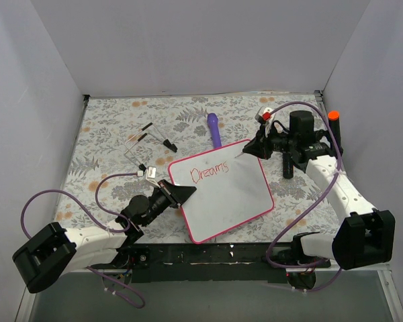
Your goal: Write a sentence on the whiteboard
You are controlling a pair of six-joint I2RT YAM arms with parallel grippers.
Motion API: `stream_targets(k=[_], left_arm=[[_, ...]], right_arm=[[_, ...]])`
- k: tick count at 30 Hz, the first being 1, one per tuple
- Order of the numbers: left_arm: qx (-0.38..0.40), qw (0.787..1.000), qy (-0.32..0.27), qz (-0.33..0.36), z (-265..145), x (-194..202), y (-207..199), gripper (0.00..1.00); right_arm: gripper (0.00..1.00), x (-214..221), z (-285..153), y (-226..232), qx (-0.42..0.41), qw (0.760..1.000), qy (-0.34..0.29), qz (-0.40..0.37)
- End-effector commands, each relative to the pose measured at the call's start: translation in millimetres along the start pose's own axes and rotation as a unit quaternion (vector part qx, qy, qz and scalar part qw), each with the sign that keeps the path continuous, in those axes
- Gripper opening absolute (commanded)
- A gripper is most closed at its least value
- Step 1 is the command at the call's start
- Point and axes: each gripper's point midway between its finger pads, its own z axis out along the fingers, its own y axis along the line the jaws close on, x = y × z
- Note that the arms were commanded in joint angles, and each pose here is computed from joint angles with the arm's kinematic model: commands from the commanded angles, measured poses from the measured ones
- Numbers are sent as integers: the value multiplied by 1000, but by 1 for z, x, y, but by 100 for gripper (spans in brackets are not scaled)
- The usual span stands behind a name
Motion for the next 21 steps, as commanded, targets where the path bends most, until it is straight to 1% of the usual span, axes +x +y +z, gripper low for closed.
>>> stream_targets(k=[1, 12, 21], left_arm=[[92, 994, -54, -9, 8, -33, -57, 0], [105, 993, -52, -7, 7, -32, -61, 0], [110, 993, -52, -3, 6, -31, -61, 0]], right_arm=[[1, -3, 3, -14, 29, 999, -3, -13], [1, 6, 12, -7, 18, 1000, 9, -12], [1, 12, 13, -19, 45, 999, 22, -1]])
